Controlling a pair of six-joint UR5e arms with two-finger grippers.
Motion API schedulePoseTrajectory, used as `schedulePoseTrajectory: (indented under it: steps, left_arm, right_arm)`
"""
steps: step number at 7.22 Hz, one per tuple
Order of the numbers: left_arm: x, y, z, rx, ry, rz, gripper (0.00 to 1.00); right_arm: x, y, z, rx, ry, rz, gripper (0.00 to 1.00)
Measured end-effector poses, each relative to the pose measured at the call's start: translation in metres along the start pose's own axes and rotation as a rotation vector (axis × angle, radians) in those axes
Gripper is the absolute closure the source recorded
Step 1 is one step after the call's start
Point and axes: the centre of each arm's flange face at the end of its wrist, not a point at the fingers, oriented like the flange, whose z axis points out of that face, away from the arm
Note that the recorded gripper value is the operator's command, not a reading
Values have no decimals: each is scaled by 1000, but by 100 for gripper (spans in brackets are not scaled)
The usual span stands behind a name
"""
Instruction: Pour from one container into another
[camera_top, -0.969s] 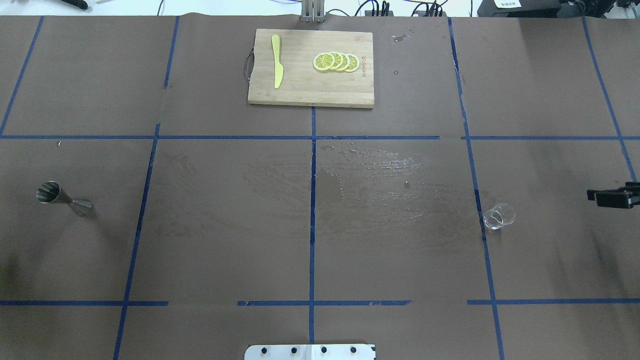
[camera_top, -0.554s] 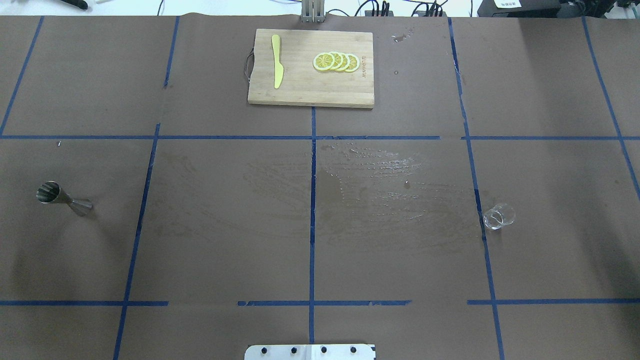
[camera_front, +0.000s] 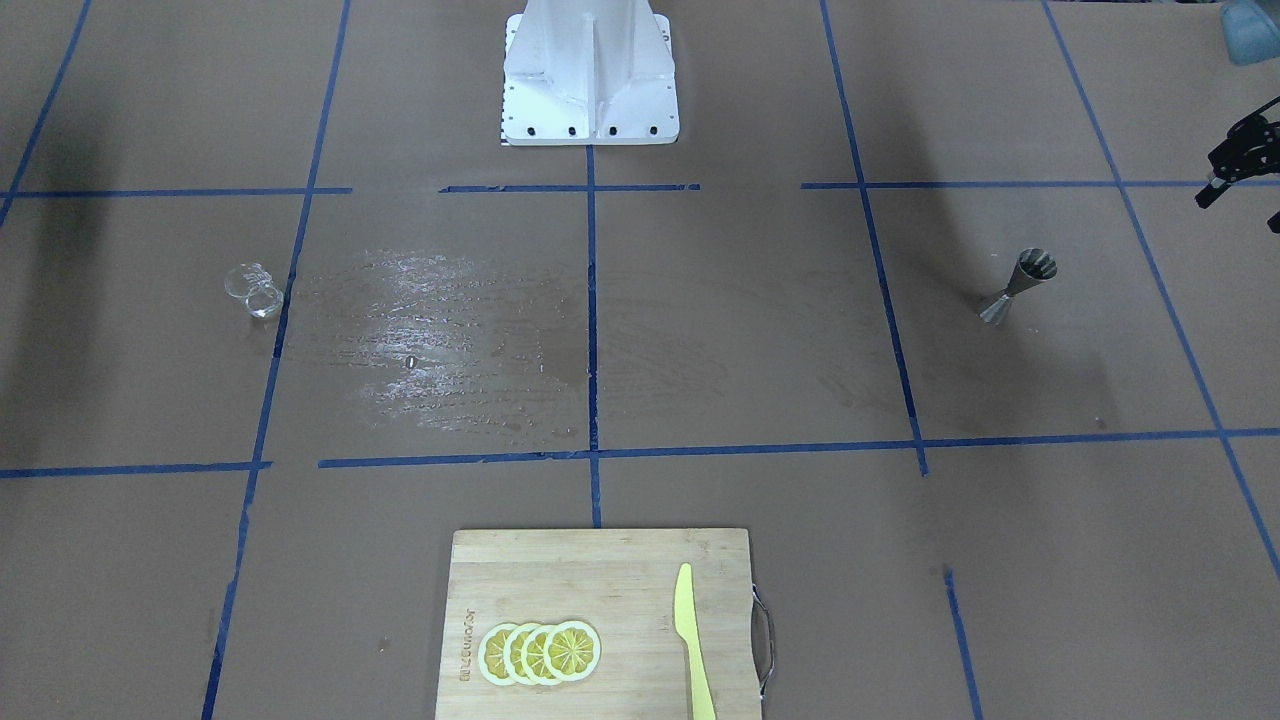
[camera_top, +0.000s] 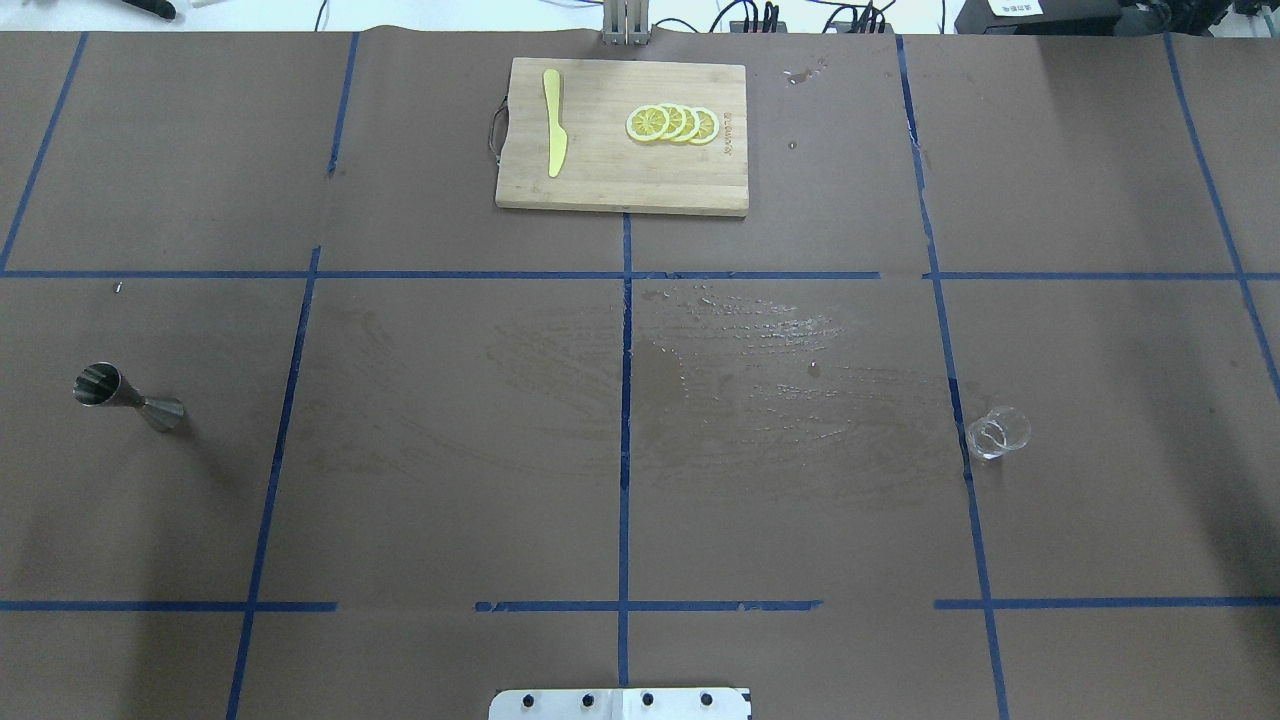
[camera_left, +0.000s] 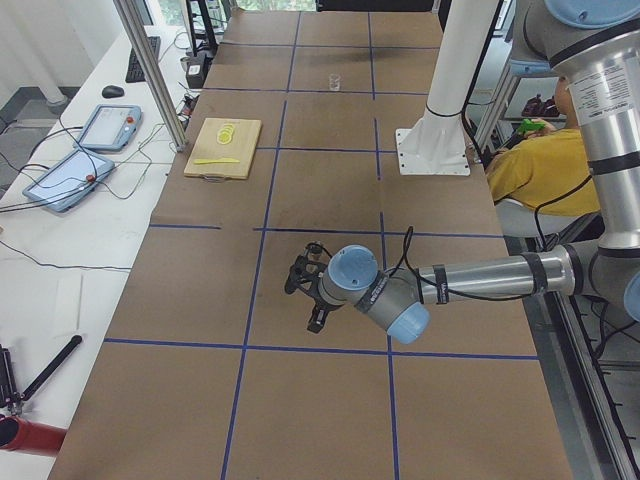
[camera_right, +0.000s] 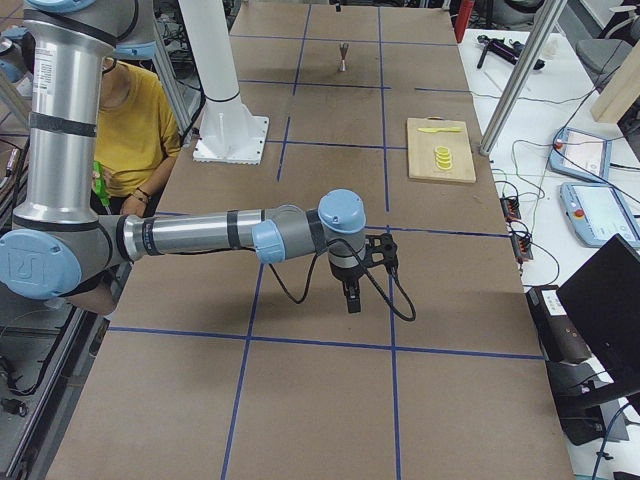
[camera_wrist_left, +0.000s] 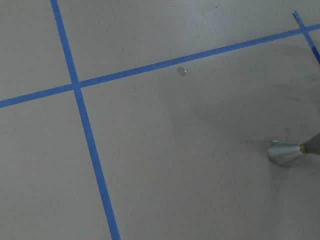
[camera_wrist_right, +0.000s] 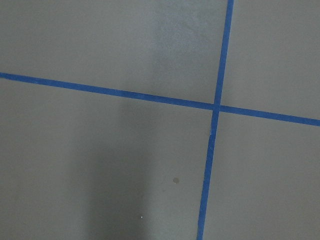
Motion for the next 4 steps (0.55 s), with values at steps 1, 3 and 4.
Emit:
schedulePoseTrajectory:
  steps: [1,3,4]
  left_arm:
    - [-7,-5,-9,-15,-69,45,0]
    - [-37,-28,-40,-78,-227,86,0]
    - [-54,-44,-63,-122,-263,35,0]
  right_arm:
    - [6,2,6,-11,1,10,0]
    - [11,3,12,-19,0,15,0]
    - [11,4,14,-24,-6,14,0]
